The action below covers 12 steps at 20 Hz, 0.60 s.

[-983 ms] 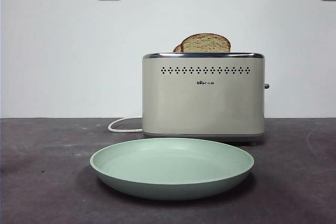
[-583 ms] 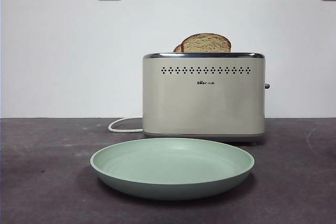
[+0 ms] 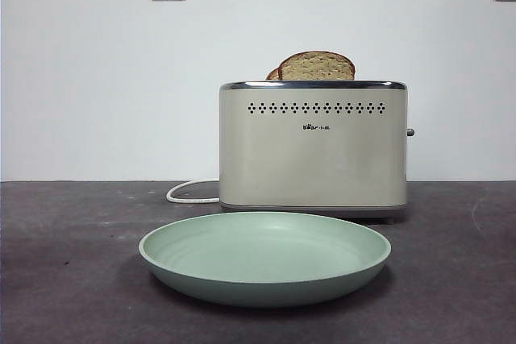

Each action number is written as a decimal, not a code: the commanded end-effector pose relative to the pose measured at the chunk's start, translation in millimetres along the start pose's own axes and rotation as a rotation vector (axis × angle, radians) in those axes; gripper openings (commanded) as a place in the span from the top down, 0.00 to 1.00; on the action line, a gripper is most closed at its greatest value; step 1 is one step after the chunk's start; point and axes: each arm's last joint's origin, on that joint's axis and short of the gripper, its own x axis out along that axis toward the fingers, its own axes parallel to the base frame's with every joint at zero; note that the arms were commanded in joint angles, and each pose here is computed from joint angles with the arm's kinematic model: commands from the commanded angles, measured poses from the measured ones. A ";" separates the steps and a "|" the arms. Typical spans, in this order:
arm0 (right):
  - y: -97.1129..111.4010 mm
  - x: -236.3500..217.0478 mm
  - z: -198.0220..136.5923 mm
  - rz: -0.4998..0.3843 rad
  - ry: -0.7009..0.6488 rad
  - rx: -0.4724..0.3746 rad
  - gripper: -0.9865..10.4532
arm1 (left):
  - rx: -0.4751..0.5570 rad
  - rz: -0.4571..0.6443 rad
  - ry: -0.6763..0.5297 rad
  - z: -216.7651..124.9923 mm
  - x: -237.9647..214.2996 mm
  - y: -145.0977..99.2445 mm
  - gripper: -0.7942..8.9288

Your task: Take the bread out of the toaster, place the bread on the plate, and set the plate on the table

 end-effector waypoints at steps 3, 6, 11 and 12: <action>0.5 -0.7 0.8 0.002 -0.007 -0.017 0.91 | 0.024 -0.005 -0.002 0.5 -0.2 -0.3 0.92; 0.6 -0.8 0.8 0.003 -0.007 -0.016 0.75 | 0.023 -0.005 -0.002 0.5 -0.2 -0.3 0.72; 0.6 -0.8 0.8 0.002 -0.007 -0.015 0.46 | 0.025 -0.007 -0.003 0.5 -0.2 -0.4 0.33; 0.6 -0.8 0.8 0.003 -0.007 -0.015 0.46 | 0.025 -0.007 -0.003 0.6 -0.2 -0.4 0.33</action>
